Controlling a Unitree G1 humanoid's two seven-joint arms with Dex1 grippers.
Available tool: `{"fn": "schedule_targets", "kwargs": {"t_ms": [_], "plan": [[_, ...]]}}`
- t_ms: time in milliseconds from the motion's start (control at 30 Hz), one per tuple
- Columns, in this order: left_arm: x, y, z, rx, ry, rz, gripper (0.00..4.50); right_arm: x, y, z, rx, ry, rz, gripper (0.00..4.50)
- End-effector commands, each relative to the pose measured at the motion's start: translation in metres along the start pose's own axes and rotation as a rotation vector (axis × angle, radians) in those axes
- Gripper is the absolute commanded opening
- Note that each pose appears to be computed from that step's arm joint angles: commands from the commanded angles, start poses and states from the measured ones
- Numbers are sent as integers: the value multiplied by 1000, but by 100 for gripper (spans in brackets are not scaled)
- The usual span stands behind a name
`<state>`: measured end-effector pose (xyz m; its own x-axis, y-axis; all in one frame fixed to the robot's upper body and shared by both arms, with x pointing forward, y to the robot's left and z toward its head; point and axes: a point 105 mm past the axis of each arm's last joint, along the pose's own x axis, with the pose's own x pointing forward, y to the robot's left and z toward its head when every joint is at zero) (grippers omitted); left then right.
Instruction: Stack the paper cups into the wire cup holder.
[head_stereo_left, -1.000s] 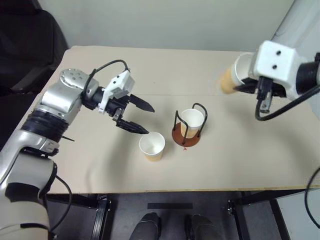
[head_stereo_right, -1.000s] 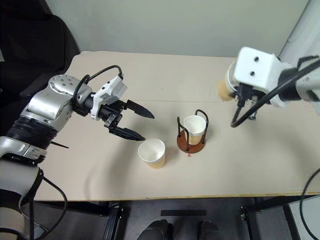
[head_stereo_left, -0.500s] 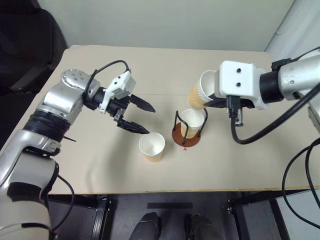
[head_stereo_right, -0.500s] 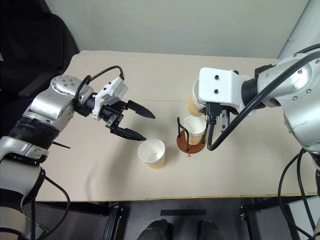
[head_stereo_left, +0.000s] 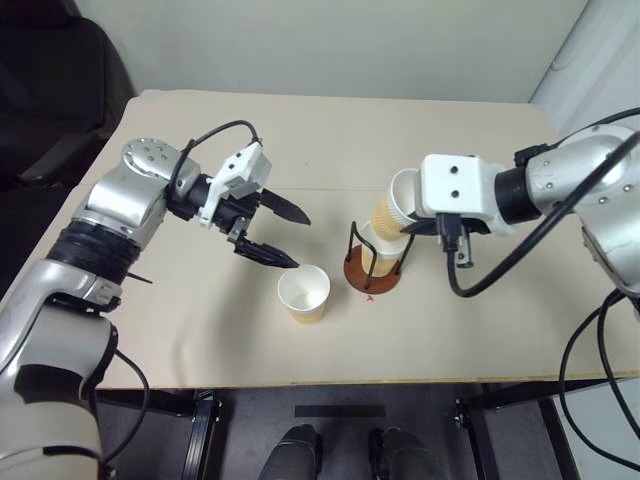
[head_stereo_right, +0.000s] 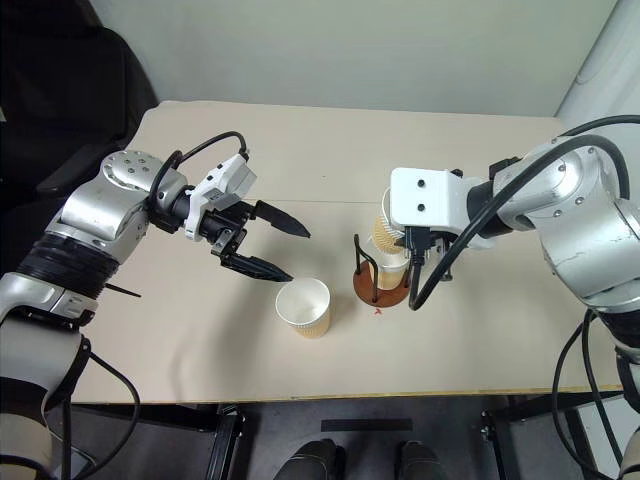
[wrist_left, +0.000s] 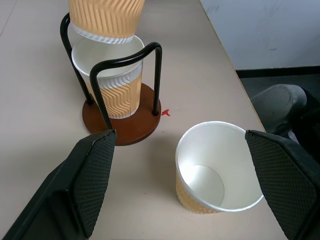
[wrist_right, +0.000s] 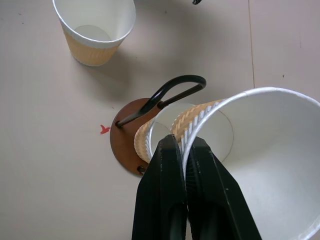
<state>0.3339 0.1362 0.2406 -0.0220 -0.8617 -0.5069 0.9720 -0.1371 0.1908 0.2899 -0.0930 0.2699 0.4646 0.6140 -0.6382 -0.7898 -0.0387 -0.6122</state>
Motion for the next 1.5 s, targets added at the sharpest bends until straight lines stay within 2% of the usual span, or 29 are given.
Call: {"fn": "schedule_targets", "kwargs": {"t_ms": [33, 467, 567, 767, 867, 1000, 1133, 1333, 1500], "plan": [[-4, -2, 8, 42, -11, -15, 445, 3, 1, 3, -28, -4, 2, 6], [-4, -3, 8, 39, -15, -16, 445, 15, 11, -1, -36, 6, 44, 6], [-3, -3, 8, 39, -16, -15, 445, 18, 7, -1, -38, 6, 26, 66], [-3, -2, 7, 37, -17, -13, 445, 20, 0, 5, -33, -21, -12, 272], [-3, -2, 7, 35, -18, -11, 445, 16, -16, 15, 10, -98, -103, 374], [-3, -3, 5, 32, -15, -11, 445, -2, -35, 32, 135, -240, -217, 374], [-3, -5, 3, 32, 9, -19, 445, -23, -36, 42, 278, -364, -239, 374], [-3, -2, 2, 45, 36, -14, 445, -40, -23, 28, 338, -350, -250, 374], [2, -2, -1, 58, 61, -31, 445, -51, -9, 12, 299, -305, -269, 374]]}}
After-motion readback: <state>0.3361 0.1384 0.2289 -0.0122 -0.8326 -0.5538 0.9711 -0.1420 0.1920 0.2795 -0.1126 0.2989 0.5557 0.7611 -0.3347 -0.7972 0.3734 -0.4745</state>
